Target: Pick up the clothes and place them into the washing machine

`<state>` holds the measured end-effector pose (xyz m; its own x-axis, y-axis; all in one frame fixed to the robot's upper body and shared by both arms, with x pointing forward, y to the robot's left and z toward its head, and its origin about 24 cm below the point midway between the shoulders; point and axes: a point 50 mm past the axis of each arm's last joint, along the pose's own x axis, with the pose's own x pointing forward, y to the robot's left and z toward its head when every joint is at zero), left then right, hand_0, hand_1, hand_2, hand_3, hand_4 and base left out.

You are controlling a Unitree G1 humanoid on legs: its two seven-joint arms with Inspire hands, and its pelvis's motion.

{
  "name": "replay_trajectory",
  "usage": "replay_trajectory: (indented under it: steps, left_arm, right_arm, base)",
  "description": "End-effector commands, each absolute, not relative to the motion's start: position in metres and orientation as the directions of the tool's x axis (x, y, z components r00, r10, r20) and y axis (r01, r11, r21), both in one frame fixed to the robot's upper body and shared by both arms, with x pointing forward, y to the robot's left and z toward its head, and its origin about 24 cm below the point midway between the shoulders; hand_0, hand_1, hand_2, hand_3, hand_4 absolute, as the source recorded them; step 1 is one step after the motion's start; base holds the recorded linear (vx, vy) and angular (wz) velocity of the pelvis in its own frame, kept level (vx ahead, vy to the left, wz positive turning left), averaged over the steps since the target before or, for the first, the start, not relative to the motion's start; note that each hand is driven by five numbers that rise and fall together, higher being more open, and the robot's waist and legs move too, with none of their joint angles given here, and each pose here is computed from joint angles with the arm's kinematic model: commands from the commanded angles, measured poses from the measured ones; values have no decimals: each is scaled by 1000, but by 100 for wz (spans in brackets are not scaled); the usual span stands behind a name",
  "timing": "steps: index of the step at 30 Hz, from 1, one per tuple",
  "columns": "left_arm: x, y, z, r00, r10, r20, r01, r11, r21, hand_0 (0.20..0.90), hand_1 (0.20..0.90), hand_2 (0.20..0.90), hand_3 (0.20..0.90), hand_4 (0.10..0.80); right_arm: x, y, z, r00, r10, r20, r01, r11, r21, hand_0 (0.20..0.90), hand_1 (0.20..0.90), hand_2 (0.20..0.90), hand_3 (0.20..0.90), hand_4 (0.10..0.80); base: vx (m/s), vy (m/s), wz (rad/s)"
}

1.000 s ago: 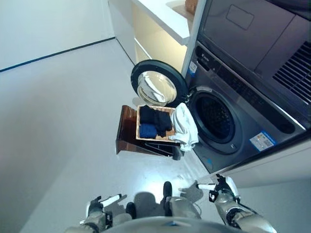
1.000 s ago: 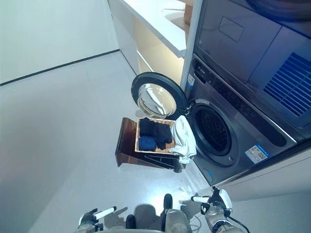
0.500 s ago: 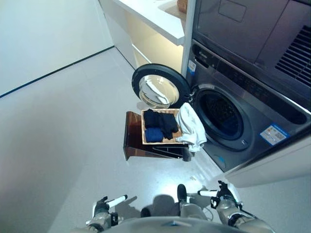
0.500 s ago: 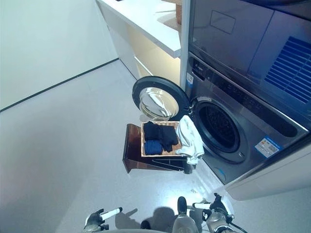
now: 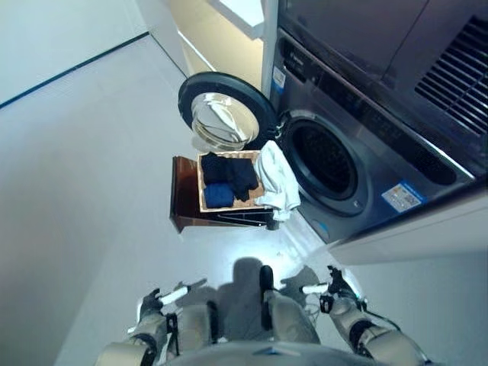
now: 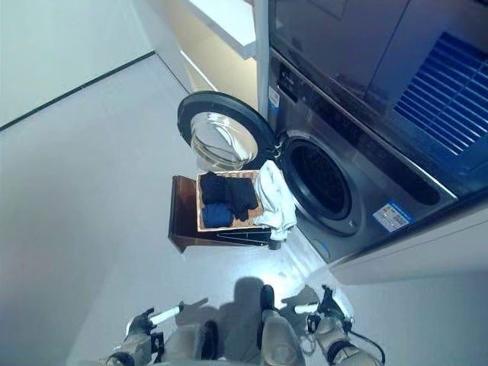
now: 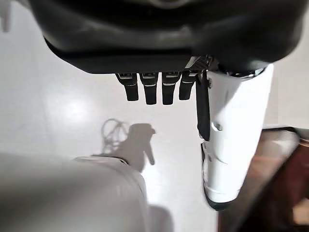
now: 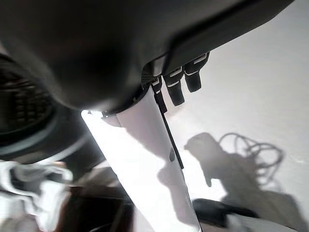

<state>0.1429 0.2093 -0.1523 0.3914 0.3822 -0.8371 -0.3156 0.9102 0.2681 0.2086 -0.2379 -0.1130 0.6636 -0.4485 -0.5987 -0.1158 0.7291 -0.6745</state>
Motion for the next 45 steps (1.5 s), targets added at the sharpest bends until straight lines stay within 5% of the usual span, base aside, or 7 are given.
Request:
replay_trajectory:
  steps: [1, 10, 24, 38, 41, 45]
  left_arm:
    - [109, 215, -161, 286, 422, -860, -314, 890, 331, 900, 900, 900, 900, 800]
    - [124, 222, -156, 340, 440, -831, -291, 890, 352, 900, 900, 900, 900, 800]
    - [124, 214, -157, 332, 431, -839, -306, 891, 337, 900, 900, 900, 900, 800]
    - [146, 253, -140, 358, 523, -774, -347, 844, 410, 900, 900, 900, 900, 800]
    - [146, 245, -143, 365, 503, -784, -358, 853, 380, 900, 900, 900, 900, 800]
    - [171, 204, -141, 499, 387, -775, -242, 921, 305, 900, 900, 900, 900, 800]
  right_arm:
    - [239, -233, -93, 772, -401, -493, -96, 693, -715, 900, 900, 900, 900, 800]
    - [256, -228, -82, 790, -390, -472, -75, 704, -707, 900, 900, 900, 900, 800]
    - [260, -214, -83, 798, -365, -479, -74, 730, -679, 900, 900, 900, 900, 800]
    - [268, -178, -81, 834, -262, -486, -117, 777, -619, 900, 900, 900, 900, 800]
    - [256, -185, -90, 813, -278, -511, -130, 770, -625, 900, 900, 900, 900, 800]
    - [233, -219, -101, 744, -392, -541, -88, 745, -661, 900, 900, 900, 900, 800]
  base:
    - [207, 89, -63]
    - [130, 143, -55]
    - [85, 32, 18]
    - [161, -72, 2]
    - [98, -316, 58]
    - [59, -172, 125]
